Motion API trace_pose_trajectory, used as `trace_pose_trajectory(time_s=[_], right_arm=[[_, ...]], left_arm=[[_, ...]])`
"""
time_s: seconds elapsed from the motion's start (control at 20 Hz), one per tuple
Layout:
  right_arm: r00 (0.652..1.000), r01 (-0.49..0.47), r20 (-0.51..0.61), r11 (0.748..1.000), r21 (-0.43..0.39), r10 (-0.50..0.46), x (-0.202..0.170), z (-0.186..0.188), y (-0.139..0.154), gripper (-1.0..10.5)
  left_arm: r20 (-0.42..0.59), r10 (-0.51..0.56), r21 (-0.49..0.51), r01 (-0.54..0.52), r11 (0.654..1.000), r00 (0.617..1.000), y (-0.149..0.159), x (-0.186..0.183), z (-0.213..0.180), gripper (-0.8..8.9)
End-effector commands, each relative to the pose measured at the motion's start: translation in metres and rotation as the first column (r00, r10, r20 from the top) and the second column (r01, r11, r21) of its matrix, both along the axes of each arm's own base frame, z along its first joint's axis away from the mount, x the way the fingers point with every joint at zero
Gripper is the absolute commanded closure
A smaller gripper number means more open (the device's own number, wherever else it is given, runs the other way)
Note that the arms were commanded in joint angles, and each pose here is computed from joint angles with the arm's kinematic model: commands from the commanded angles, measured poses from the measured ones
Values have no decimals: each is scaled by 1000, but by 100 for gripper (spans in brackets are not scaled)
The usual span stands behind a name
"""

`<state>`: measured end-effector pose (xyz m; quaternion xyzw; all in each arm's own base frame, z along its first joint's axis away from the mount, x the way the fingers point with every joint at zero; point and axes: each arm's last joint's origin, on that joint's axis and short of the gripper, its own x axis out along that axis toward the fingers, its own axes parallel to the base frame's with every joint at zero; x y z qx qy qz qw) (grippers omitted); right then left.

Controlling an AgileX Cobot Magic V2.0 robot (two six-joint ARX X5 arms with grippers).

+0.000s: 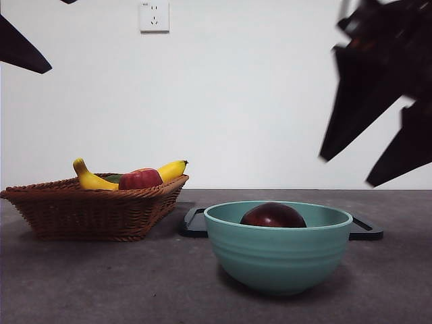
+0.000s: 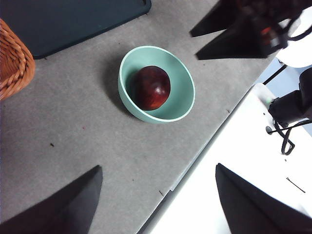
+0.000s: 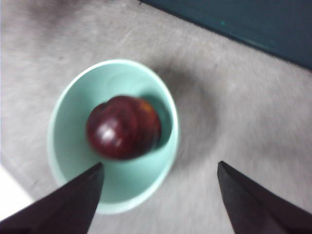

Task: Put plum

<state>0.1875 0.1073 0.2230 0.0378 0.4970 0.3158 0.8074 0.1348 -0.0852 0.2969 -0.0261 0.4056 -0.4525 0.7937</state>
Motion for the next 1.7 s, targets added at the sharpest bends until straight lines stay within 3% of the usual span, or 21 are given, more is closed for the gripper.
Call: trace_pose_trajectory(time_s=[0.05, 0.3, 0.6, 1.15, 1.45, 1.7], right_arm=[[1000, 14, -4, 999, -39, -14, 8, -10, 12, 654], [1000, 18, -22, 993, -113, -21, 19, -34, 29, 689], [1000, -2, -29, 993, -116, -2, 24, -46, 38, 940], [994, 84, 70, 996, -29, -81, 47, -2, 38, 939], [976, 190, 118, 981, -39, -184, 97, 21, 23, 939], [967, 244, 95, 968, -67, -237, 155, 8, 19, 940]], left_arm=[[19, -13, -8, 13, 1000, 1000, -1, 1, 3, 441], [18, -13, -7, 13, 1000, 1000, -1, 1, 3, 441], [18, -13, -7, 13, 1000, 1000, -1, 1, 3, 441], [27, -19, -5, 19, 1000, 999, -1, 1, 3, 440], [25, -19, -4, 19, 1000, 1000, -1, 1, 3, 440], [25, -19, -4, 19, 1000, 1000, -1, 1, 3, 440]])
